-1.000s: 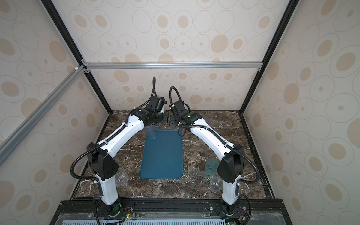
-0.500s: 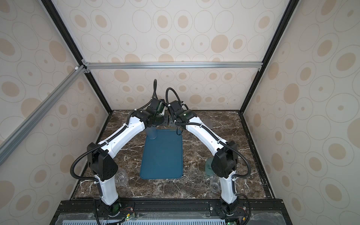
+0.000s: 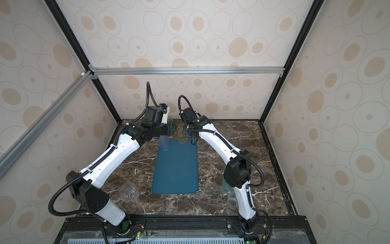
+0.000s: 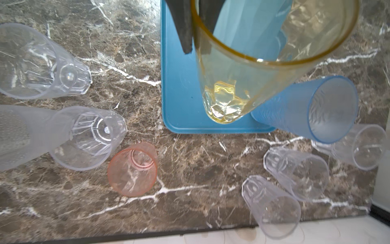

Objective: Place the glasses into the tray
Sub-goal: 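Grasp the yellow glass with the right gripper while the left gripper releases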

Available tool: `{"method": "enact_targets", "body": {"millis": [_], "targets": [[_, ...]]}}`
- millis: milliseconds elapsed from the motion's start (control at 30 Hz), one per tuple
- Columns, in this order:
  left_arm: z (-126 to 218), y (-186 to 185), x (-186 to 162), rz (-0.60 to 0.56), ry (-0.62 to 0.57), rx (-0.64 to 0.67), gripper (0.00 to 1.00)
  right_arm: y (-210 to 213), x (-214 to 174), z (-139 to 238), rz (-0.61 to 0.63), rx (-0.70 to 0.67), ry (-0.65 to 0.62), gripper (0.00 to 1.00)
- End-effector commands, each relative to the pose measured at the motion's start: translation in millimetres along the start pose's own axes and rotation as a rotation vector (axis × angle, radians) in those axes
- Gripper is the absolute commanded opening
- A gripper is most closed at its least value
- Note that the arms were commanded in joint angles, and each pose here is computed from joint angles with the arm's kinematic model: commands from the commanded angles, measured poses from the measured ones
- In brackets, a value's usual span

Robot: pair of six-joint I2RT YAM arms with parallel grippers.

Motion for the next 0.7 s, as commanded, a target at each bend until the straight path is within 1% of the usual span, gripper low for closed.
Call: {"method": "enact_targets", "body": {"millis": [0, 100, 133, 233, 333, 467, 667], "targets": [[11.8, 35.0, 16.5, 0.021, -0.087, 0.082, 0.43, 7.1, -2.3, -4.2, 0.062, 0.053, 0.105, 0.01], [20.8, 68.5, 22.8, 0.05, -0.127, 0.142, 0.43, 9.4, -6.6, -16.0, 0.103, 0.036, 0.182, 0.03], [23.6, 79.7, 25.0, 0.064, -0.141, 0.16, 0.43, 11.2, -7.6, -18.8, 0.109, 0.038, 0.192, 0.04], [26.7, 97.0, 26.3, 0.077, -0.155, 0.194, 0.43, 18.2, -8.2, -29.4, 0.119, 0.053, 0.188, 0.05], [23.5, 104.2, 25.1, 0.079, -0.139, 0.209, 0.43, 24.8, -8.6, -40.8, 0.123, 0.063, 0.192, 0.05], [16.8, 106.3, 19.6, 0.085, -0.119, 0.19, 0.43, 33.6, -12.2, -55.9, 0.134, 0.069, 0.201, 0.07], [7.8, 107.7, 13.3, 0.094, -0.087, 0.171, 0.43, 35.5, -14.1, -69.9, 0.128, 0.053, 0.199, 0.14]]}}
Point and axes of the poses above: each gripper's point midway between its finger pads, its own z axis back along the fingers, its own y axis along the line the jaws close on, x = y × z, the point moved 9 cm from there along z, back along the fingers, and after that the axes turned 11 degrees about z, right-handed, at the moved point
